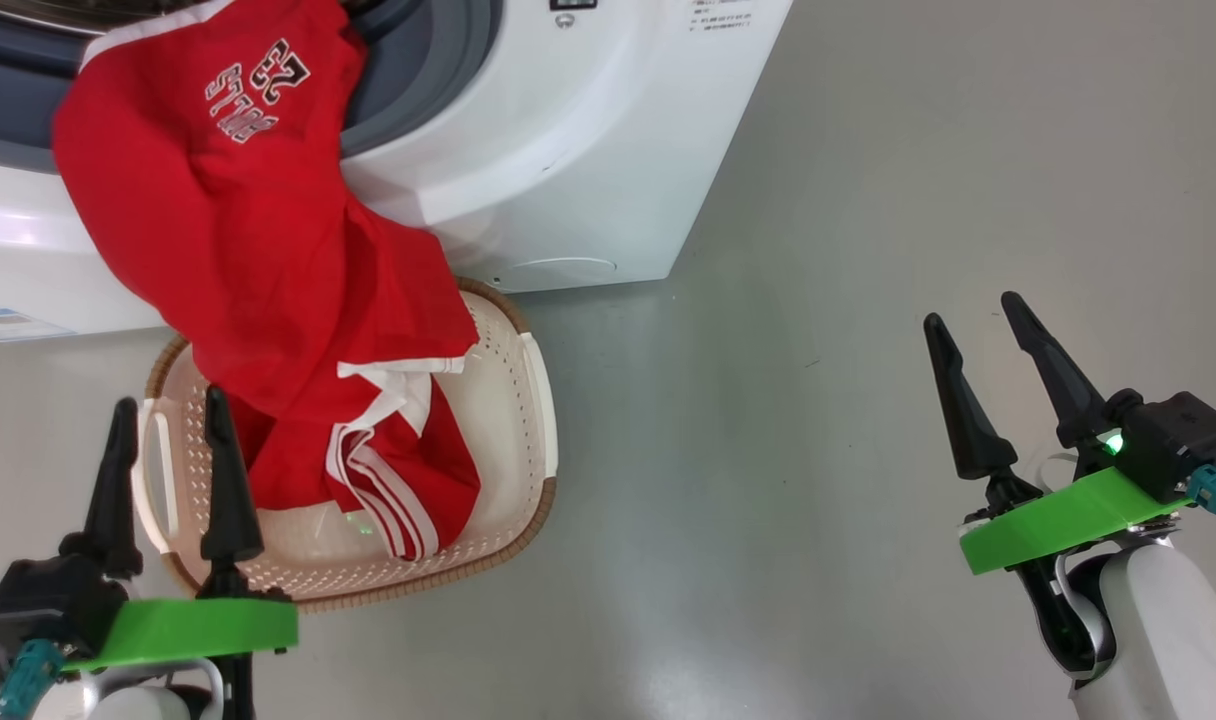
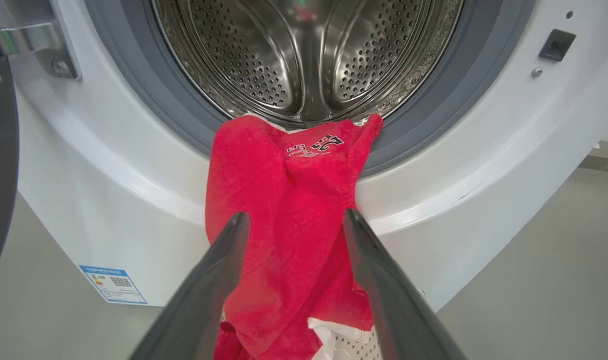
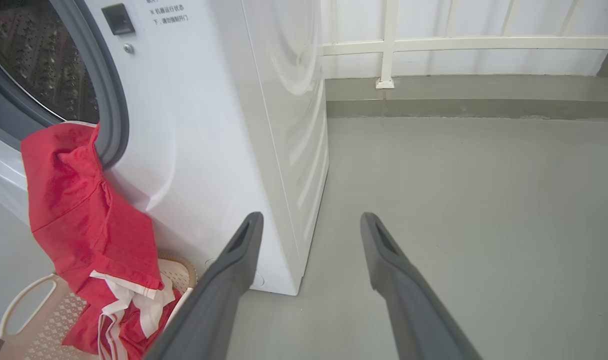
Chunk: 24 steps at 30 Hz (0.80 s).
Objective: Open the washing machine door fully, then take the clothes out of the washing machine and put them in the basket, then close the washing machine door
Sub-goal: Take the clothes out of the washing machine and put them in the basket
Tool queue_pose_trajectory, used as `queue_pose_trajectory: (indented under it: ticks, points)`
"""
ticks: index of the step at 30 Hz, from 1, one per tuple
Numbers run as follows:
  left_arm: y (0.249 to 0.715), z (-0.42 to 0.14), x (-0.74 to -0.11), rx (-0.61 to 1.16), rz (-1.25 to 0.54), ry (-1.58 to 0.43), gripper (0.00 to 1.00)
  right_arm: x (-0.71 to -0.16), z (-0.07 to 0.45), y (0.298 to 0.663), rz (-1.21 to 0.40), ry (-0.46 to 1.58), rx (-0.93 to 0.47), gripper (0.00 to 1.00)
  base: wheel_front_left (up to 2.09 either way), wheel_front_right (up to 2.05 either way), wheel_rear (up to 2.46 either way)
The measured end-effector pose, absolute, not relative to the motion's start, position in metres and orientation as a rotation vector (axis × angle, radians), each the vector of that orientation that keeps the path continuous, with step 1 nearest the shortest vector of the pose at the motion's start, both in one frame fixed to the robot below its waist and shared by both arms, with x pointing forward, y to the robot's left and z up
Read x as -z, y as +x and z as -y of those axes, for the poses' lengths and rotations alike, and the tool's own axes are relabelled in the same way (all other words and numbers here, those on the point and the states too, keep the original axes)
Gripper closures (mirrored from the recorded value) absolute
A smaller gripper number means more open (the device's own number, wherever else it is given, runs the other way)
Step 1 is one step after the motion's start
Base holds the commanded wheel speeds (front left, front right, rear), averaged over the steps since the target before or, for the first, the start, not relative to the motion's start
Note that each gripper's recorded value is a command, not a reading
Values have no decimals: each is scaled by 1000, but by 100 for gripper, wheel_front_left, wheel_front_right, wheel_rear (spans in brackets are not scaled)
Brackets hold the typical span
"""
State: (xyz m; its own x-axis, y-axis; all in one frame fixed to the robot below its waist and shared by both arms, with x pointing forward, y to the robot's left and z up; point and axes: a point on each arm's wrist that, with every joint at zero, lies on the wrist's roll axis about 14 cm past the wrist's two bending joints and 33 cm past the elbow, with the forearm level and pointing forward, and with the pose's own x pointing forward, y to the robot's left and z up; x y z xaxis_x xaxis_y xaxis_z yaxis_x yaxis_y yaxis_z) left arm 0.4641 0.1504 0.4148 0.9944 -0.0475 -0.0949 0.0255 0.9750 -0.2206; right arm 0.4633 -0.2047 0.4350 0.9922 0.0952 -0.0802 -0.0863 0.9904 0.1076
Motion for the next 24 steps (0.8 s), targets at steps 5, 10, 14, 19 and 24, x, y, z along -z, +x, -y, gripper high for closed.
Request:
queue_pose_trajectory:
  ticks: [5,10,14,19,24]
  points:
    - [465,-151,-399,32,-147,-246,0,-434,206,462,-89,103,-89,0,0,0,0]
    - [483,-148,-387,43,-172,-240,0,-430,204,462,-99,104,-92,0,0,0,0]
    - [494,-151,-379,38,-190,-238,0,-428,203,461,-105,104,-95,0,0,0,0]
    - [511,-159,-364,32,-230,-225,0,-424,204,460,-116,104,-93,0,0,0,0]
    - [530,-162,-353,41,-265,-204,0,-420,204,460,-125,108,-87,0,0,0,0]
